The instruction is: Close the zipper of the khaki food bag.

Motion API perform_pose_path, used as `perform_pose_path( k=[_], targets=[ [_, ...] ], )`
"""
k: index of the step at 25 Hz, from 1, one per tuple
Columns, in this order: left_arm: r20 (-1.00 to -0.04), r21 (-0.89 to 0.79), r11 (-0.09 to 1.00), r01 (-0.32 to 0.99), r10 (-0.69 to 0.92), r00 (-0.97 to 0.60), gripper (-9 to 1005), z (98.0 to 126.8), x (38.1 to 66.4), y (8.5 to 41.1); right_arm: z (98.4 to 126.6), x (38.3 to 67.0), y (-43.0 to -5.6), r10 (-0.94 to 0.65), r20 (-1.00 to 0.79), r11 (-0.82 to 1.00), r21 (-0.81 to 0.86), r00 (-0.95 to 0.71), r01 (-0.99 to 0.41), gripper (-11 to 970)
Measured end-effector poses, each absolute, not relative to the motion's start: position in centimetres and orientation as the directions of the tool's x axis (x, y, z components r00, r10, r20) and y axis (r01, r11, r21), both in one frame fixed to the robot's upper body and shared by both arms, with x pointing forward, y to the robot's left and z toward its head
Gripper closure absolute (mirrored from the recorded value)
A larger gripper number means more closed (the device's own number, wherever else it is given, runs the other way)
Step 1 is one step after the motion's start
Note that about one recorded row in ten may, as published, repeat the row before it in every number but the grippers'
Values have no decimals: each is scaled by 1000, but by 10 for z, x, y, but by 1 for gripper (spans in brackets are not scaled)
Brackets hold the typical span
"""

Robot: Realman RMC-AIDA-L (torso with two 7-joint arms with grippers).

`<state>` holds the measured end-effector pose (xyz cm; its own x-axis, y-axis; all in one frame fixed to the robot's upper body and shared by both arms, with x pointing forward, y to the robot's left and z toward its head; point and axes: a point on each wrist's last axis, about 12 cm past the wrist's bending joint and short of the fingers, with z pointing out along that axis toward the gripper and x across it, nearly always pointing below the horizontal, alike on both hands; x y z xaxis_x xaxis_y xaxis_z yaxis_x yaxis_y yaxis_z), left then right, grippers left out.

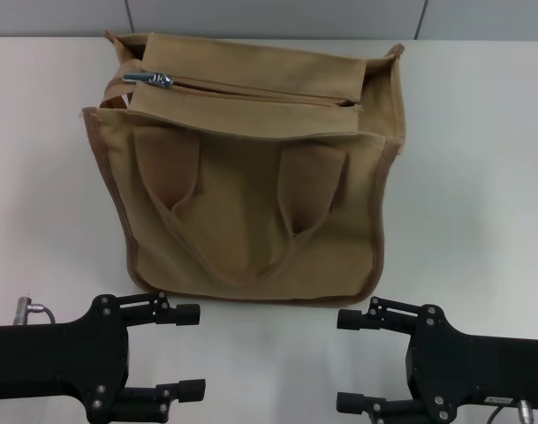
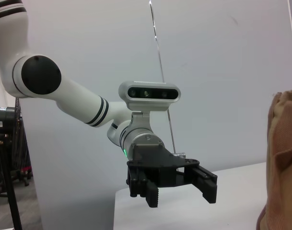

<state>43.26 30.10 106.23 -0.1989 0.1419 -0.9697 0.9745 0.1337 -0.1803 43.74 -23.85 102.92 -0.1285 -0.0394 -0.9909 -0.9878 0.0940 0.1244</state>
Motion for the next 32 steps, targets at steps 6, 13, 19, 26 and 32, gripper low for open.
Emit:
perform_pose_path(
  k=[6, 13, 19, 26, 32],
  targets=[
    [-971, -177, 145, 973, 135, -197, 234, 1063, 433, 302, 1028, 438, -237, -39, -991, 95, 128, -132, -987, 149],
    [-981, -150, 230, 961, 84, -173, 243, 1068, 436, 312, 1028, 438, -236, -40, -991, 96, 127, -131, -987, 150],
    [-992, -116, 504, 856, -94, -79, 251, 1078, 434, 346, 1028, 437, -234, -34, -990, 95, 132, -136, -987, 150],
    [-972, -101, 662, 742, -224, 67, 260, 1088, 437, 362, 1027, 435, -229, -10, -994, 89, 107, -109, -990, 149],
    [-990, -76, 750, 657, -138, 43, 268, 1077, 465, 360, 1028, 434, -228, 1, -994, 97, 106, -106, -990, 150]
  ],
)
